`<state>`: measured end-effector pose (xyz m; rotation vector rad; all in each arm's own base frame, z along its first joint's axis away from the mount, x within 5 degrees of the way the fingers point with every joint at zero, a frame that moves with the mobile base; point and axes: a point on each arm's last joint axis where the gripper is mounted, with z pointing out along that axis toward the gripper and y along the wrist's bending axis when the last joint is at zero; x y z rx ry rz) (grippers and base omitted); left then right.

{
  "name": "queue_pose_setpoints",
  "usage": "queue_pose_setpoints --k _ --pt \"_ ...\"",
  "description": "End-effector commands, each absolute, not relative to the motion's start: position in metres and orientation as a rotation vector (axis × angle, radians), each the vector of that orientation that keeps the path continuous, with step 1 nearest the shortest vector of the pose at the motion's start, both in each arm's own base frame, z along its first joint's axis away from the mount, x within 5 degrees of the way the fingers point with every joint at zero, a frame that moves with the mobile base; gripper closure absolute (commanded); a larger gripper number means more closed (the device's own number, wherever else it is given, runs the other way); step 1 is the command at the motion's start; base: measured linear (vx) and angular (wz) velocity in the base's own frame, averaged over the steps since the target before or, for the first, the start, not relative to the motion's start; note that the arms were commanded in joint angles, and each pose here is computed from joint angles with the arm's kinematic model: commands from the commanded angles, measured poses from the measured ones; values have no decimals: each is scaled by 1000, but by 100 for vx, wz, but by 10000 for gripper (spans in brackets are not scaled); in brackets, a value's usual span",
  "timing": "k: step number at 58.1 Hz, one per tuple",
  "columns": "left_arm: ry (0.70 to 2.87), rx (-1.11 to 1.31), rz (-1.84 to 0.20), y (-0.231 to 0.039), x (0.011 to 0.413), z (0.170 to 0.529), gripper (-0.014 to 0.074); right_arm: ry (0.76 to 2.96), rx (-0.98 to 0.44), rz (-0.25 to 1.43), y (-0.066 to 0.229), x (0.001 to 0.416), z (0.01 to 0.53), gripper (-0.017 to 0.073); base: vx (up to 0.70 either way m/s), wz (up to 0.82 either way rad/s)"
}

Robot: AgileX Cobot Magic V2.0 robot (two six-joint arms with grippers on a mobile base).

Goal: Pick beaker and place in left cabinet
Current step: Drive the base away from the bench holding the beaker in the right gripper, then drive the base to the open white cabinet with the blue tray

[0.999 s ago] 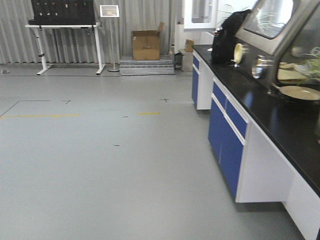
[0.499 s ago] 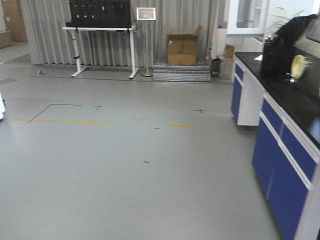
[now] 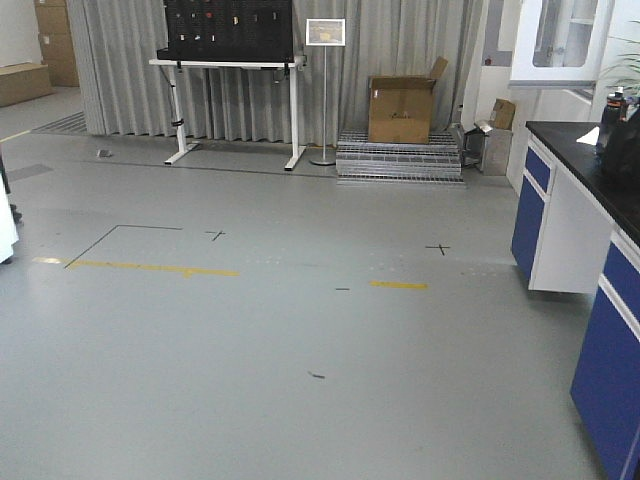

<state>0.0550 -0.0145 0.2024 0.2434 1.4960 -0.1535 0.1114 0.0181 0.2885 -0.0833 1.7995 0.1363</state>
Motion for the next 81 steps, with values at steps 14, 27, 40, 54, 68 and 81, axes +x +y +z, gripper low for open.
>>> queue_pose_setpoints --k 14,27,40,54,68,81 --pt "1413 222 -167 -14 54 205 592 1700 -116 155 21 112 305 562 65 -7" --pt "1413 222 -167 -14 54 205 592 1700 -116 155 21 112 305 562 65 -6" --pt "1413 222 -167 -14 54 205 592 1700 -116 155 21 112 305 562 64 -10" --pt "1413 222 -167 -14 54 205 592 1700 -116 155 21 112 305 562 64 -11" --pt "1413 222 -167 -14 54 205 592 1700 -117 154 21 112 305 562 64 -14" --pt "1413 222 -167 -14 54 205 592 1700 -117 154 21 112 305 562 64 -15"
